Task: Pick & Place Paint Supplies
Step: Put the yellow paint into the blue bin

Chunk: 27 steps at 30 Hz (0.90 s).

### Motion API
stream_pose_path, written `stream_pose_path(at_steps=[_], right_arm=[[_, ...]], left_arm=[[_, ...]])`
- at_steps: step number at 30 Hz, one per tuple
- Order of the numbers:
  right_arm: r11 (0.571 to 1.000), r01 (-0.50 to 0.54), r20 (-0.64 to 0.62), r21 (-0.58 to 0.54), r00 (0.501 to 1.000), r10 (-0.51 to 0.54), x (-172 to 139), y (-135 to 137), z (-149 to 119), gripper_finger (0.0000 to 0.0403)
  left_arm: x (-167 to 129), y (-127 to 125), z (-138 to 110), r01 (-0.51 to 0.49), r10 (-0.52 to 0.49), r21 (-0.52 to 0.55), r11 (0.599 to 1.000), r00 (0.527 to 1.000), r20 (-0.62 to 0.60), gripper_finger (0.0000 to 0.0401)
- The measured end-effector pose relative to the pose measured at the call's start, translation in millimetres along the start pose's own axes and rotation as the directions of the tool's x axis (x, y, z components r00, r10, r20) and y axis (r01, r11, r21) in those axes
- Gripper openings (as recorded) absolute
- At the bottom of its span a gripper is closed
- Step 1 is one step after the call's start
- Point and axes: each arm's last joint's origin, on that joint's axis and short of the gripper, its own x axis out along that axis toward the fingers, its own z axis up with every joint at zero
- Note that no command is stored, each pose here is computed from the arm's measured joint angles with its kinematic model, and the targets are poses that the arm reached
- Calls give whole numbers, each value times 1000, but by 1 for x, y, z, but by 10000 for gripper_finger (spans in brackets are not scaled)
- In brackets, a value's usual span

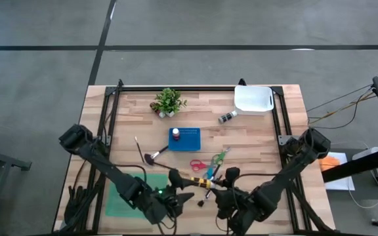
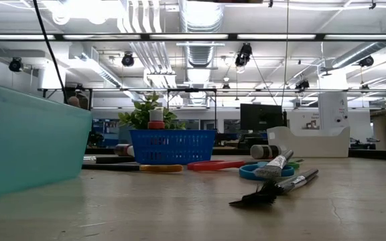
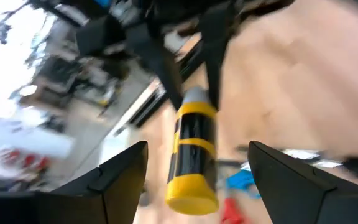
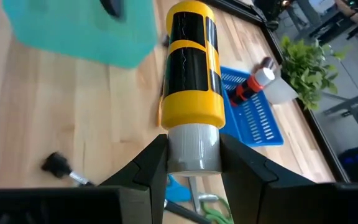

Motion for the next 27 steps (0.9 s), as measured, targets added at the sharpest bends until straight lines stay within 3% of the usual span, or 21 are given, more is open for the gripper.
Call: stream_pose_path(at_steps=[6, 13, 20, 27], right_arm=[[1000, 21, -10, 20, 1000, -21, 9, -7, 5, 113], [999, 17, 2, 35, 1000, -17, 11, -7, 8, 113], [1000, 3, 25, 28, 1000, -4, 11, -5, 11, 113], [1000, 4, 26, 25, 1000, -5, 11, -6, 12, 113]], left_arm=[[15, -12, -8, -62, 67, 82, 995, 995, -67, 286], [28, -8, -14, -144, 156, 101, 984, 979, -128, 286], [32, -5, -16, -141, 153, 95, 985, 979, -132, 284], [32, -6, -16, -120, 131, 91, 989, 984, -120, 218]])
